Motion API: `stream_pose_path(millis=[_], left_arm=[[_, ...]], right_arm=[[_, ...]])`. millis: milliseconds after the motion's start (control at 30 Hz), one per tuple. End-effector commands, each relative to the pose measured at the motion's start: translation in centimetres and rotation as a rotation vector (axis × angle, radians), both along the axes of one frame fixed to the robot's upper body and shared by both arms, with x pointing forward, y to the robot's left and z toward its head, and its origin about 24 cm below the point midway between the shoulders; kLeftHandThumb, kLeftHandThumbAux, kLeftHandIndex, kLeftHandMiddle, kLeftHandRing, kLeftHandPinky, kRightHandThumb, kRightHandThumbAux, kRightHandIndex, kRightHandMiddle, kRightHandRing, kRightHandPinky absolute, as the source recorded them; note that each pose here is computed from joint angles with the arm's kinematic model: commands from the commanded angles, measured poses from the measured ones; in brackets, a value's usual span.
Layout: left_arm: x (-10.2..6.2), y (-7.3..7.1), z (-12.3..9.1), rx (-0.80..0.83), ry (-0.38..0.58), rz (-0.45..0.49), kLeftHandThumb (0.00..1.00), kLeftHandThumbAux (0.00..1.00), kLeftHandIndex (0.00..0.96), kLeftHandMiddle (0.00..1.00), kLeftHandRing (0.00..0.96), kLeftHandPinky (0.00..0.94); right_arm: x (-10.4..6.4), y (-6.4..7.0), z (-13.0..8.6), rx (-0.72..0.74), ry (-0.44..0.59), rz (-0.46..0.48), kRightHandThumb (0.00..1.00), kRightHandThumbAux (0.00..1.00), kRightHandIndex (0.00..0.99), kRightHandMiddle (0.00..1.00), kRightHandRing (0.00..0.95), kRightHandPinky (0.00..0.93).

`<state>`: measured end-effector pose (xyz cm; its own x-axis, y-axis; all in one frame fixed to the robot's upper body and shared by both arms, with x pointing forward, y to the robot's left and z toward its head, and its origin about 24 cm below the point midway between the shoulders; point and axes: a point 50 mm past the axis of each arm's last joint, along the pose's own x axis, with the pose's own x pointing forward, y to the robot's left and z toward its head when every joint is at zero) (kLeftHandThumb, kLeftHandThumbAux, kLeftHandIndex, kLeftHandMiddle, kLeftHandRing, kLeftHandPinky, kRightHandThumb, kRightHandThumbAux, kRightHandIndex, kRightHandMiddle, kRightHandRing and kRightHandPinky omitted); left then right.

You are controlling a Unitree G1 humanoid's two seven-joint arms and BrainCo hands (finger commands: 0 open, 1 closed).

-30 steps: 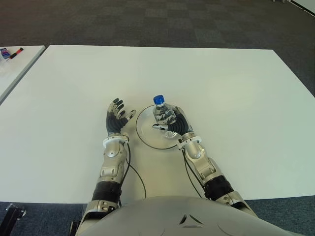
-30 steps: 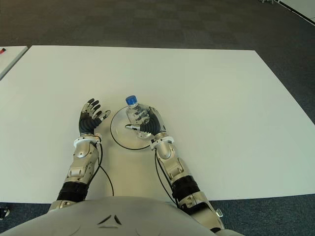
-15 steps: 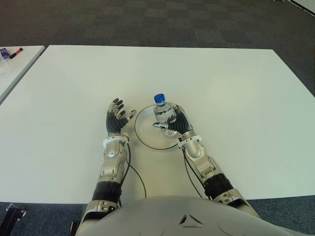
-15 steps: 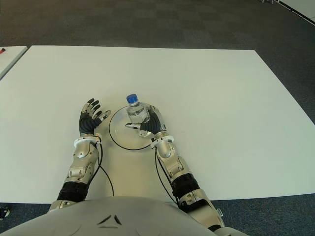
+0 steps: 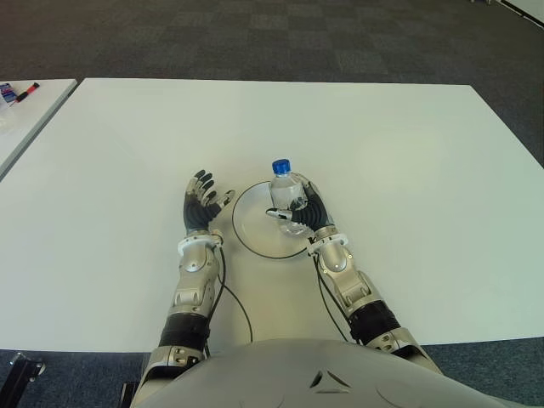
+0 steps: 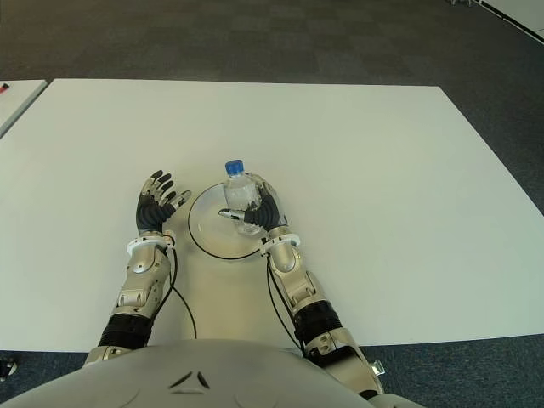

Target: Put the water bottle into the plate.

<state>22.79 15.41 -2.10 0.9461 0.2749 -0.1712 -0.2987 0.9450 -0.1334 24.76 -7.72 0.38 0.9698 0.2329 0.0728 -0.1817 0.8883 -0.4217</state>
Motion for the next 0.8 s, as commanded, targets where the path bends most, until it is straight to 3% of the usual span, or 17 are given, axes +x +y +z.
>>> stream_pose_path(millis=[33, 800], left_arm=[[-0.25, -1.68, -0.58, -0.063, 0.034, 0.006, 0.09, 0.998, 0.161, 0.187, 0.165, 0.185], [-0.32, -1.58, -0.58, -0.056, 0.033, 0.007, 0.08, 0.998, 0.156, 0.183, 0.159, 0.18]], right_arm=[[-0.17, -0.2, -0.61, -0.008, 0.037, -0.029, 0.0, 0.827, 0.202, 0.202, 0.2, 0.221], [-0.29, -0.23, -0.54, -0.003, 0.047, -0.044, 0.0, 0.868, 0.156, 0.143, 0.156, 0.193]])
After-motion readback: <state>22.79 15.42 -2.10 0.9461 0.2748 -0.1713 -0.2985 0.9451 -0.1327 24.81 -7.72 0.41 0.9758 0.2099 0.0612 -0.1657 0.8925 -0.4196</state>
